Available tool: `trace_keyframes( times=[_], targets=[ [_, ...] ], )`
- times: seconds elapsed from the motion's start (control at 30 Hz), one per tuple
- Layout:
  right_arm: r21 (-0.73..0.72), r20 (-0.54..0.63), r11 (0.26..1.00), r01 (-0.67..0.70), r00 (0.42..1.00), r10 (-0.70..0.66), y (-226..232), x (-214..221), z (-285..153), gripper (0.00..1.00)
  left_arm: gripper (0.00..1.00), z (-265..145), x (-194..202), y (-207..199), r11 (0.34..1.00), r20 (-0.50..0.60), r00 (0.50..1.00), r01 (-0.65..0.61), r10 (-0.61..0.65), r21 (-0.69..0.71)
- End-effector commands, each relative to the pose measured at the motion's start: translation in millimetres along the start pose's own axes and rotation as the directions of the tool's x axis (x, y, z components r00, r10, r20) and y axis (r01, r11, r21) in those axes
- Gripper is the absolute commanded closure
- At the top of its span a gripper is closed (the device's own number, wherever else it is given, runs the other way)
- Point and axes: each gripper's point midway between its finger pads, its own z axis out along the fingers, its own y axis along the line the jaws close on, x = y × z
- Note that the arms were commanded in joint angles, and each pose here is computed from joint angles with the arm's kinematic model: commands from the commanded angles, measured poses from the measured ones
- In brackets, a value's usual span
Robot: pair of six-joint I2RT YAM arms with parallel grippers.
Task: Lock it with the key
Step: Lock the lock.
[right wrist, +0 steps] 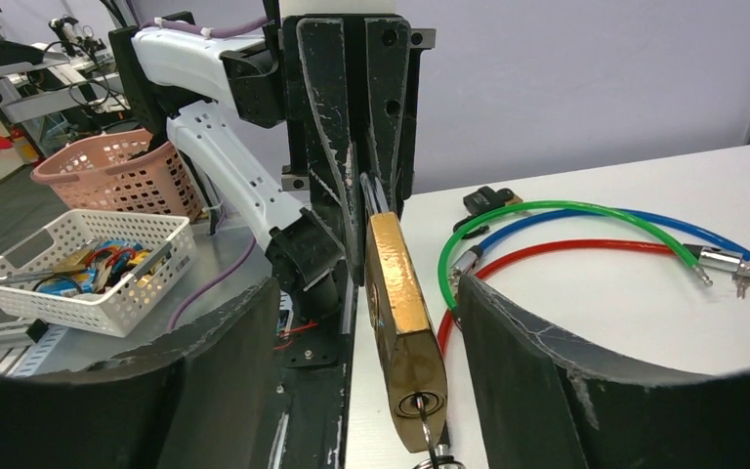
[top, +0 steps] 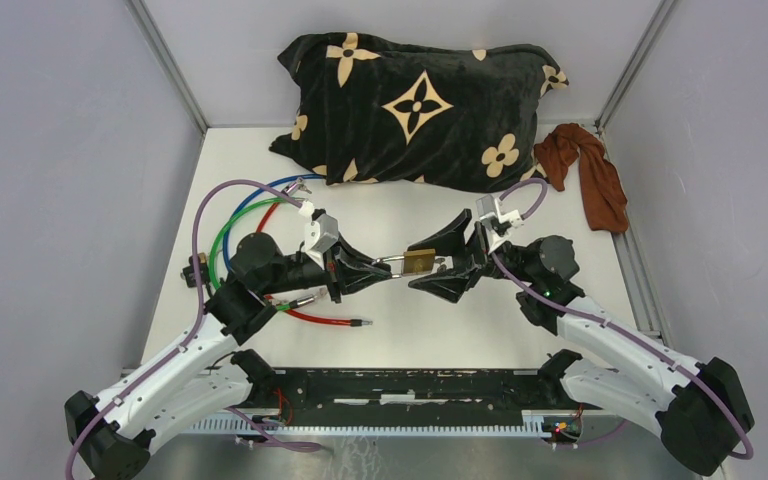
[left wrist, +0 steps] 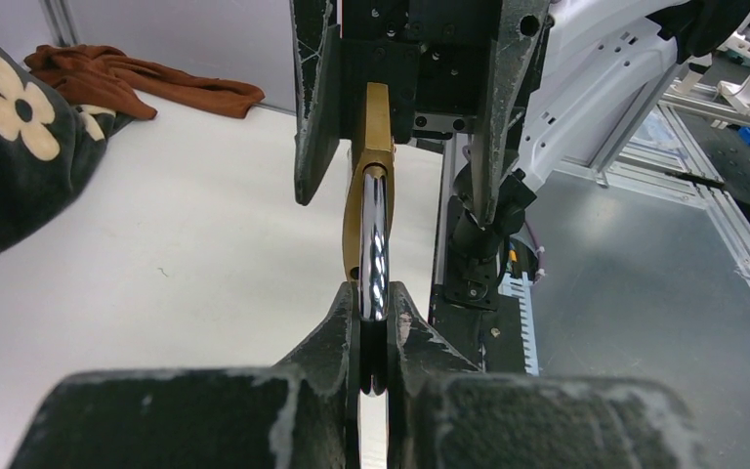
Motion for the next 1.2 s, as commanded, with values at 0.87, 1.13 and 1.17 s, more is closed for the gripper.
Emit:
trace_keyframes(
  times=[0.87, 1.13, 1.17],
  targets=[
    [-0.009, 0.123, 1.000, 0.028, 0.992, -0.027, 13.8, -36.6, 10.4, 1.00, 0.72, -3.7, -51.6, -19.2, 0.994, 0.149, 0.985, -0.097, 0.088, 0.053],
    [-0.070, 0.146, 0.991, 0.118, 0.984, -0.107, 30.1, -59.5, 7.4, 1.00, 0.47, -20.4, -63.2, -16.4, 0.987, 0.145, 0.977, -0.158, 0.157, -0.005],
    [-0.089, 0.146, 0.987, 0.135, 0.982, -0.121, 34.1, -61.3, 7.3, 1.00, 0.47, -21.7, -62.8, -14.7, 0.988, 0.141, 0.978, -0.155, 0.156, -0.016]
  ],
)
